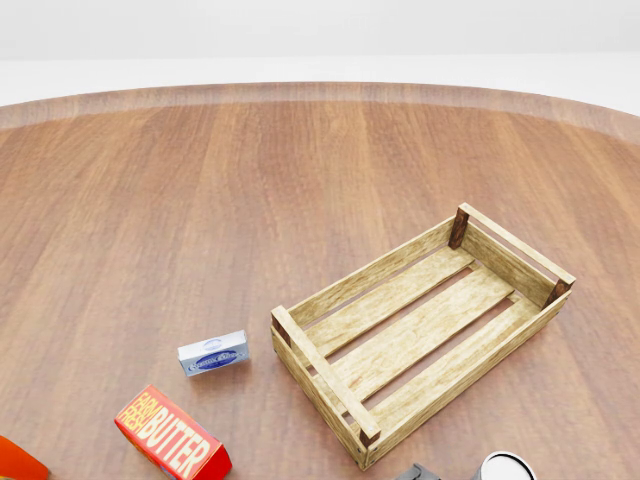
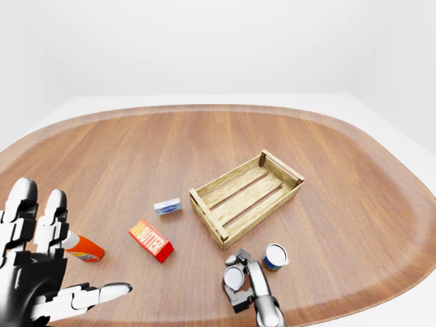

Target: Pick up the tomato sauce, and put it in the wooden tray.

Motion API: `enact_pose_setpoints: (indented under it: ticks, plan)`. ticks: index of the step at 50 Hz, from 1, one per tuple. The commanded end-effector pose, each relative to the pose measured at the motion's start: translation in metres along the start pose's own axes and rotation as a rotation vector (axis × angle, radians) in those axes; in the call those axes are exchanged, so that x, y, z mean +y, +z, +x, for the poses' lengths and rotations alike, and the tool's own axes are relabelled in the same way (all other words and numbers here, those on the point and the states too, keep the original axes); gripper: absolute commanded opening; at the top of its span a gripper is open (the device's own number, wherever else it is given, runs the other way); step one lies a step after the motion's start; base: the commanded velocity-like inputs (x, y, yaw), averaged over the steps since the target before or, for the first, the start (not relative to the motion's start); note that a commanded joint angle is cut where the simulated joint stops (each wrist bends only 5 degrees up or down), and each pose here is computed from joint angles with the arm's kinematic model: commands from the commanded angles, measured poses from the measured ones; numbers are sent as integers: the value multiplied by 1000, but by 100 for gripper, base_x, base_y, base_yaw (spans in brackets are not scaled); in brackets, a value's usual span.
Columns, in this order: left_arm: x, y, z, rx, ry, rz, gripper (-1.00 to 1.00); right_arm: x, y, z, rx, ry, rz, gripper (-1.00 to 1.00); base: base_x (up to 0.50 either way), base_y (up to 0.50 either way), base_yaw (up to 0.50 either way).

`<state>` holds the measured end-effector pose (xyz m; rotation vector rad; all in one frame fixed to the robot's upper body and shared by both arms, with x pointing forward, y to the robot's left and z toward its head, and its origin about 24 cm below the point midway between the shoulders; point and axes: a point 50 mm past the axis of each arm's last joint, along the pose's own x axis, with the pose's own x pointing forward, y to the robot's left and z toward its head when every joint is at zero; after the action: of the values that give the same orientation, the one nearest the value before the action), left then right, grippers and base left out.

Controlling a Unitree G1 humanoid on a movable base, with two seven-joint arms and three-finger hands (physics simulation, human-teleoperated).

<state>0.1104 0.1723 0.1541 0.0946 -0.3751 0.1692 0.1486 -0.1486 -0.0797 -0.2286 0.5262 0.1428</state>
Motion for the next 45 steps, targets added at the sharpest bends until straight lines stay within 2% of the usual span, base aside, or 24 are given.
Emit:
enact_pose_setpoints:
  ticks: [1,5,12,24,45]
  plan:
    - [0,0,0,-1,1,0,100,0,3,-3,-17,9,1,-100,0,0,0]
    - [0,0,0,-1,2,0,100,-1,8,-9,-48,24,24,-100,0,0,0]
    - [0,0,0,0,0,0,100,-5,26,-36,-152,71,96,-100,0,0,0]
    - [-1,-1,1,3,-2,0,100,-12,43,-74,-251,112,173,-100,0,0,0]
    - [-1,-4,3,12,-1,-1,100,-19,61,-88,-343,124,224,-100,0,0,0]
